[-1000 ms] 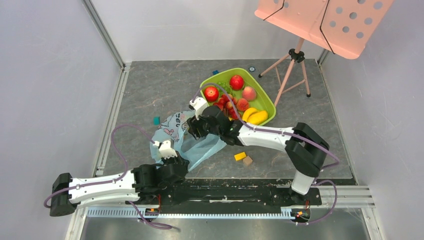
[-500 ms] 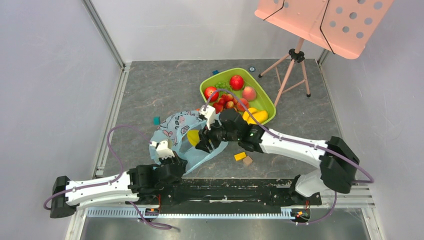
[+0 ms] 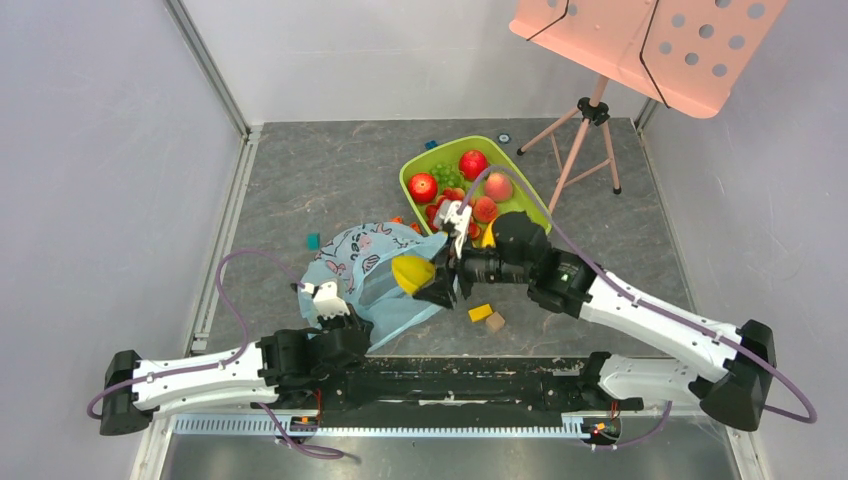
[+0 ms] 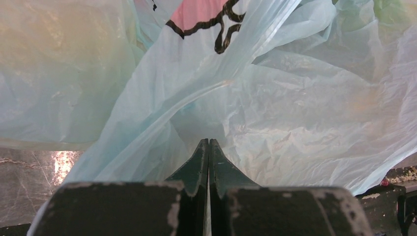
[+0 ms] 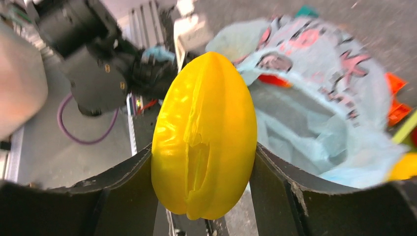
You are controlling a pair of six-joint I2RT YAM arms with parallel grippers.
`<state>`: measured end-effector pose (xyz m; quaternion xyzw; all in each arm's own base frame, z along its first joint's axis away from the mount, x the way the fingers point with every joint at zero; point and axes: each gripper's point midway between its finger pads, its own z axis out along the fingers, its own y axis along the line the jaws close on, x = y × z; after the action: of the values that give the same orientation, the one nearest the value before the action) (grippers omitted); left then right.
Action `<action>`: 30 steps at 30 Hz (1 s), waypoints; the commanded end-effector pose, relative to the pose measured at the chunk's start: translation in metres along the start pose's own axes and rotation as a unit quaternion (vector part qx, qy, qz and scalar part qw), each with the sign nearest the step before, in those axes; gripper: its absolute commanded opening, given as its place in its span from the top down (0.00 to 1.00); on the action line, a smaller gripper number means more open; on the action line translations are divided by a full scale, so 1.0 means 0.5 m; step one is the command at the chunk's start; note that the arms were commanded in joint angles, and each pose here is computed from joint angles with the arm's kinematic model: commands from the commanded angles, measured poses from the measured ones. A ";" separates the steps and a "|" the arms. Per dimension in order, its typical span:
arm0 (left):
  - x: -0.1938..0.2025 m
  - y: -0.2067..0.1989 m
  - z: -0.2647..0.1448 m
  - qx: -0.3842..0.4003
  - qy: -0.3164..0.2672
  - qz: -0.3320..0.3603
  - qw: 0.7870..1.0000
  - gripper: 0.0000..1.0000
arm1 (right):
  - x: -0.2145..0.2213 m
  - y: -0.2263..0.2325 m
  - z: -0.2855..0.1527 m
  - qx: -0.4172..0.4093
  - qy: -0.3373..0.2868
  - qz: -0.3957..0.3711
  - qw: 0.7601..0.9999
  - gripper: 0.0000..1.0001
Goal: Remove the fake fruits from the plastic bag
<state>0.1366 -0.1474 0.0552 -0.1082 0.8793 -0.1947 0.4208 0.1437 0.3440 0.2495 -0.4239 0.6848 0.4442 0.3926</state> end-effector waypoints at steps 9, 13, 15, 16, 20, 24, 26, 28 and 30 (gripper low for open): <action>-0.032 -0.036 -0.013 0.012 -0.014 -0.009 1.000 0.97 | -0.137 -0.335 -0.113 0.213 -0.089 0.088 0.969 0.55; -0.031 -0.041 -0.015 0.014 -0.009 0.002 1.000 0.93 | -0.043 -0.477 -0.167 0.337 -0.049 0.115 0.933 0.55; -0.031 -0.044 -0.016 0.018 -0.008 0.005 1.000 0.91 | 0.006 -0.530 -0.191 0.391 -0.016 0.114 0.913 0.55; -0.032 -0.044 -0.016 0.020 -0.009 0.005 1.000 0.91 | 0.031 -0.552 -0.200 0.415 0.004 0.115 0.902 0.55; -0.034 -0.054 -0.020 0.038 -0.009 0.012 0.999 0.86 | 0.104 -0.615 -0.232 0.489 0.070 0.107 0.863 0.55; -0.033 -0.069 -0.023 0.065 -0.008 0.029 0.997 0.79 | 0.151 -0.648 -0.252 0.527 0.103 0.111 0.837 0.55; -0.033 -0.075 -0.024 0.079 -0.010 0.032 0.996 0.77 | 0.170 -0.658 -0.252 0.532 0.113 0.118 0.831 0.54; -0.032 -0.082 -0.026 0.093 -0.010 0.031 0.995 0.77 | 0.187 -0.666 -0.253 0.535 0.123 0.124 0.827 0.54; -0.033 -0.087 -0.027 0.100 -0.010 0.031 0.994 0.77 | 0.199 -0.675 -0.255 0.539 0.132 0.128 0.822 0.52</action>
<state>0.1357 -0.1680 0.0835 -0.0657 0.8666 -0.2461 0.4291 0.3932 0.1333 0.1077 -0.1184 0.9084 0.0280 0.3999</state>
